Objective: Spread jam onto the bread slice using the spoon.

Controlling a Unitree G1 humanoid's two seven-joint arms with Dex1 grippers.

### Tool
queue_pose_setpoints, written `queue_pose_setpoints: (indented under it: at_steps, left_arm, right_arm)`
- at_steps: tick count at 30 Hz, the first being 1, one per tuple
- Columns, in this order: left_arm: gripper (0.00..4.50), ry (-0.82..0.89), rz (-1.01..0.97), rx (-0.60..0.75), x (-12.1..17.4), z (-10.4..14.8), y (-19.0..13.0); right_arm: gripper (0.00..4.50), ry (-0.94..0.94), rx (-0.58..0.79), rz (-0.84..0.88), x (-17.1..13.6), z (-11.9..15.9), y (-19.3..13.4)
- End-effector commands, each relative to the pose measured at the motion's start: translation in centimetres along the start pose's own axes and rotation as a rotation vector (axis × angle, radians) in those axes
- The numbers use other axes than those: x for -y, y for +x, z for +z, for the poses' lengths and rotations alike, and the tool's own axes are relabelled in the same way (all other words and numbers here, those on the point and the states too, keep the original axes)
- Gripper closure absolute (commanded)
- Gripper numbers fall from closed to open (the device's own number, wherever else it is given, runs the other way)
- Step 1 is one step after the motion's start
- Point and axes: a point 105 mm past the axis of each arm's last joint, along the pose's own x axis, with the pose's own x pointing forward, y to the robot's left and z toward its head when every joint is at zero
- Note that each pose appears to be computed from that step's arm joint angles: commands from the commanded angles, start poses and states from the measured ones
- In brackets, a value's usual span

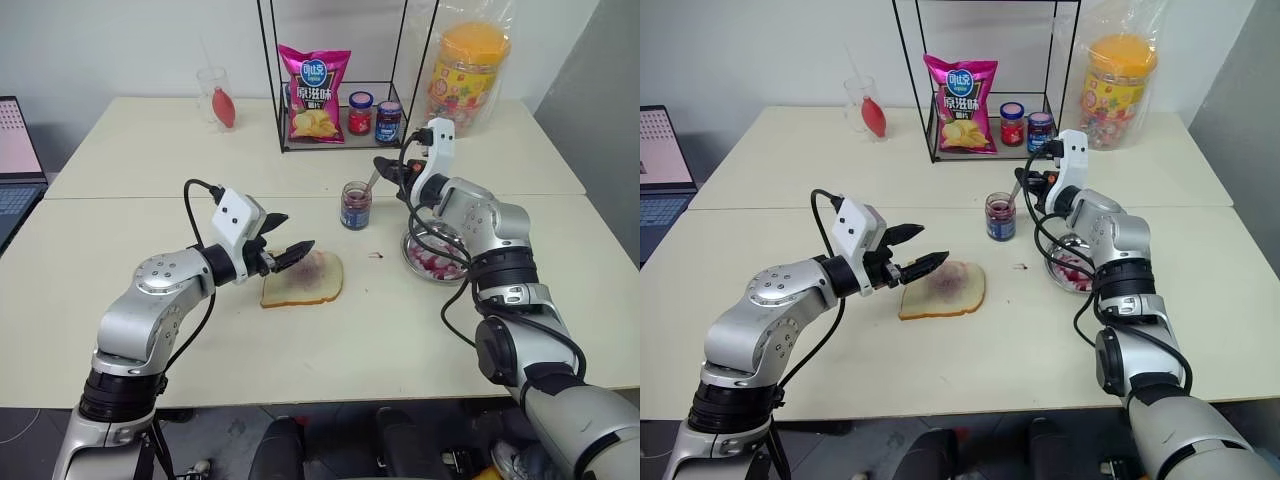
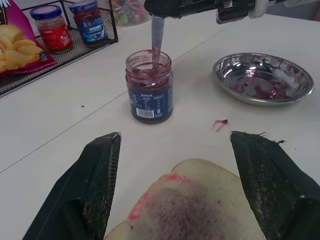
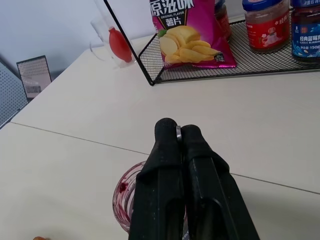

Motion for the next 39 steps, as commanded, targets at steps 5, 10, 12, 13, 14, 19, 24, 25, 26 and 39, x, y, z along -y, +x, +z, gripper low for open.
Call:
queue_pose_setpoints:
  at_steps: [5, 10, 12, 13, 14, 19, 24, 25, 26, 39]
  left_arm:
    - [0.87, 0.053, -0.012, 0.057, 0.2, 1.7, 0.2]
    - [0.87, 0.052, -0.004, 0.059, 0.1, 1.6, 0.3]
    - [0.87, 0.052, -0.002, 0.060, 0.0, 1.6, 0.3]
    - [0.87, 0.052, -0.002, 0.059, 0.0, 1.6, 0.3]
    - [0.87, 0.051, 0.001, 0.060, -0.1, 1.6, 0.4]
    - [0.87, 0.052, 0.006, 0.059, -0.3, 1.6, 0.5]
    - [0.87, 0.052, 0.005, 0.060, -0.3, 1.6, 0.6]
    - [0.87, 0.051, 0.005, 0.061, -0.3, 1.7, 0.6]
    - [0.87, 0.051, 0.005, 0.062, -0.4, 1.7, 0.7]
    - [0.87, 0.050, 0.004, 0.069, -0.2, 1.6, 0.9]
  right_arm:
    - [4.43, 0.036, 0.098, 0.038, -1.2, 3.1, -0.4]
    - [4.43, 0.077, 0.102, 0.037, -1.2, 3.3, -0.5]
    - [4.43, 0.091, 0.101, 0.036, -1.2, 3.3, -0.6]
    - [4.43, 0.097, 0.101, 0.036, -1.2, 3.3, -0.6]
    - [4.43, 0.104, 0.102, 0.036, -1.2, 3.3, -0.6]
    - [4.43, 0.139, 0.110, 0.031, -1.0, 3.6, -0.8]
    - [4.43, 0.178, 0.119, 0.031, -1.0, 3.8, -0.9]
    - [4.43, 0.201, 0.121, 0.035, -1.1, 3.8, -1.0]
    - [4.43, 0.206, 0.121, 0.036, -1.1, 3.9, -1.0]
    - [4.43, 0.333, 0.121, 0.032, -0.9, 4.2, -1.2]
